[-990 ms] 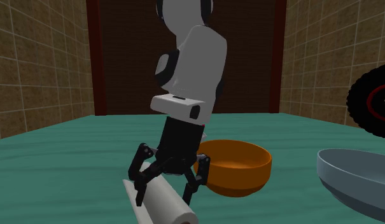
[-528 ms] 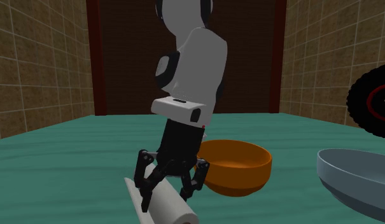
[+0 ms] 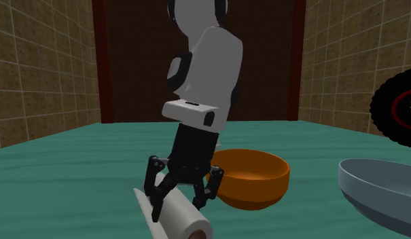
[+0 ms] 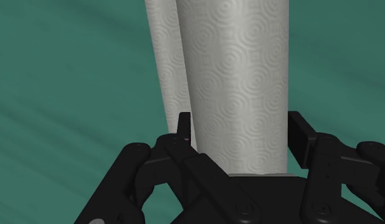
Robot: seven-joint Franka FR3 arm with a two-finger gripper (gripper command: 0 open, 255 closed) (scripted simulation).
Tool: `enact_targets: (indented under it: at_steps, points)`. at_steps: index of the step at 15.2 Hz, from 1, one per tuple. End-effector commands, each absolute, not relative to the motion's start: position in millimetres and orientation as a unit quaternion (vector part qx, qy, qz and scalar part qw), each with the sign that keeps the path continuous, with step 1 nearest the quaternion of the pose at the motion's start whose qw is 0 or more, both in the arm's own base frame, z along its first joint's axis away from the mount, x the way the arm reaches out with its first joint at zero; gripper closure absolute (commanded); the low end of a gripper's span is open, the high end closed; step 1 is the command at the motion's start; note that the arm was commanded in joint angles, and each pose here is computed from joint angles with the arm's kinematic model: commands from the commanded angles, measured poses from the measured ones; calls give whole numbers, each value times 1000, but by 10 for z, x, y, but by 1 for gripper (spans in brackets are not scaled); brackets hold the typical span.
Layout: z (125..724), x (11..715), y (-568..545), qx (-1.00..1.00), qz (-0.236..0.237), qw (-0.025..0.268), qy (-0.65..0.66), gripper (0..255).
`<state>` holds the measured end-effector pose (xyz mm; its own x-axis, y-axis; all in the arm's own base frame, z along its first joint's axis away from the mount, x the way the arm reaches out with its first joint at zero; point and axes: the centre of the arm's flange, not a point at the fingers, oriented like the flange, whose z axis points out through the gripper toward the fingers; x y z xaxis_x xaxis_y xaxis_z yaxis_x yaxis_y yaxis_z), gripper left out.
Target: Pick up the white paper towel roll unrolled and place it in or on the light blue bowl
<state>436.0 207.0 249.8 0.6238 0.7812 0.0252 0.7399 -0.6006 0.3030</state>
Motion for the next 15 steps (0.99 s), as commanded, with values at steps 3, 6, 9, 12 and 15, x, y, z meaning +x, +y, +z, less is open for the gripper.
enact_targets:
  at_steps: [3,6,9,12,15]
  points:
    - [2691,4348,2080,891,77,132,428,255]
    - [2850,4348,2080,891,77,132,428,255]
    - [3008,4348,2080,891,77,132,428,255]
    - [3166,4348,2080,891,77,132,428,255]
    - [3325,4348,2080,891,77,132,428,255]
